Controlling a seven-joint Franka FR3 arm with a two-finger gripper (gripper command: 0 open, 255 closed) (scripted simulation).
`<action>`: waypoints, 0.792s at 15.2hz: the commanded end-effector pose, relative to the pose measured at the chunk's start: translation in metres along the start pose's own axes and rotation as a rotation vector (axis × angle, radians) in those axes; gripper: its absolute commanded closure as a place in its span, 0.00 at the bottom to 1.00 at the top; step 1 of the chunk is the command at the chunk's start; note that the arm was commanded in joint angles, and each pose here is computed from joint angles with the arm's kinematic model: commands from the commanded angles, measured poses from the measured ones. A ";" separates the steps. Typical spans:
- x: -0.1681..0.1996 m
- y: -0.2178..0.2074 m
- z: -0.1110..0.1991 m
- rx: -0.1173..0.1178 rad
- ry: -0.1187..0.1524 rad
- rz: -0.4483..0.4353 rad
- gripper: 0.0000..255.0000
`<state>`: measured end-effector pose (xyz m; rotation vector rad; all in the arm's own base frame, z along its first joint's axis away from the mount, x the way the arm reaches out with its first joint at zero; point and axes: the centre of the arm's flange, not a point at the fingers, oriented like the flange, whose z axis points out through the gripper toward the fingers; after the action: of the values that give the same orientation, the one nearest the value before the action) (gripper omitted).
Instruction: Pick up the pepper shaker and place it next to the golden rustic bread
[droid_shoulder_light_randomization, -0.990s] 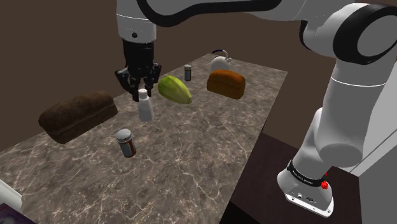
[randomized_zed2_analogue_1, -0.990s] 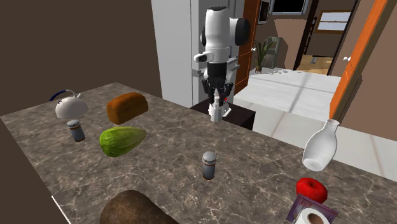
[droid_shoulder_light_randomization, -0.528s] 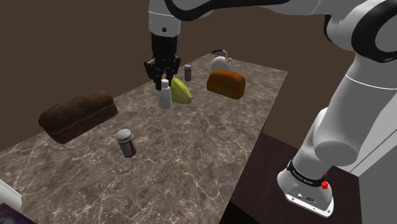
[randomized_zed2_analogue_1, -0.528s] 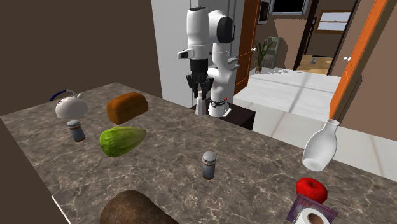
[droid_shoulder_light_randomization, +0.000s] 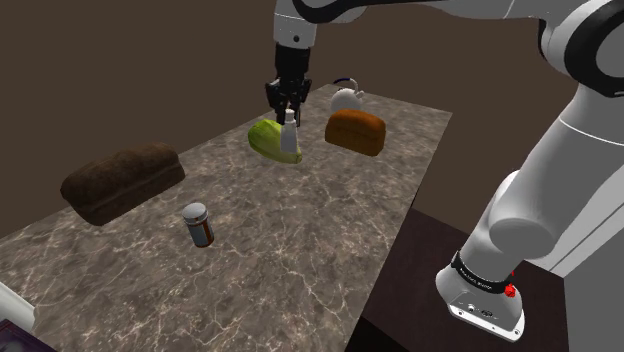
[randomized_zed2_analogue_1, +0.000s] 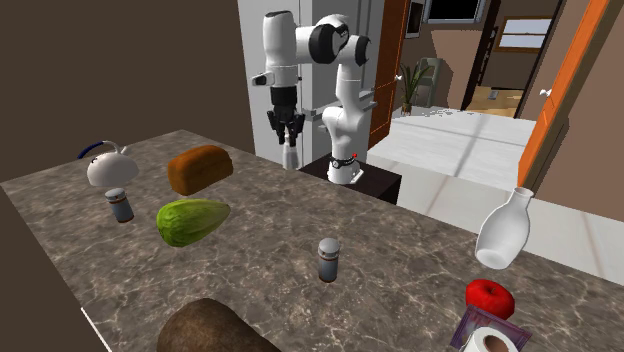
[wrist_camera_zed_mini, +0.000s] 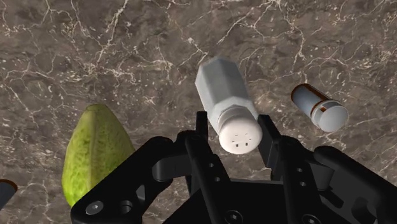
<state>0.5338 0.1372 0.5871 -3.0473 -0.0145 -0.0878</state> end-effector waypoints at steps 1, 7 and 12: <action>-0.003 0.027 0.000 0.000 0.000 -0.001 1.00; -0.002 0.106 -0.007 0.000 0.000 -0.001 1.00; -0.001 0.172 -0.013 0.000 0.000 -0.001 1.00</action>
<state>0.5342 -0.0200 0.5847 -3.0467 -0.0148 -0.0878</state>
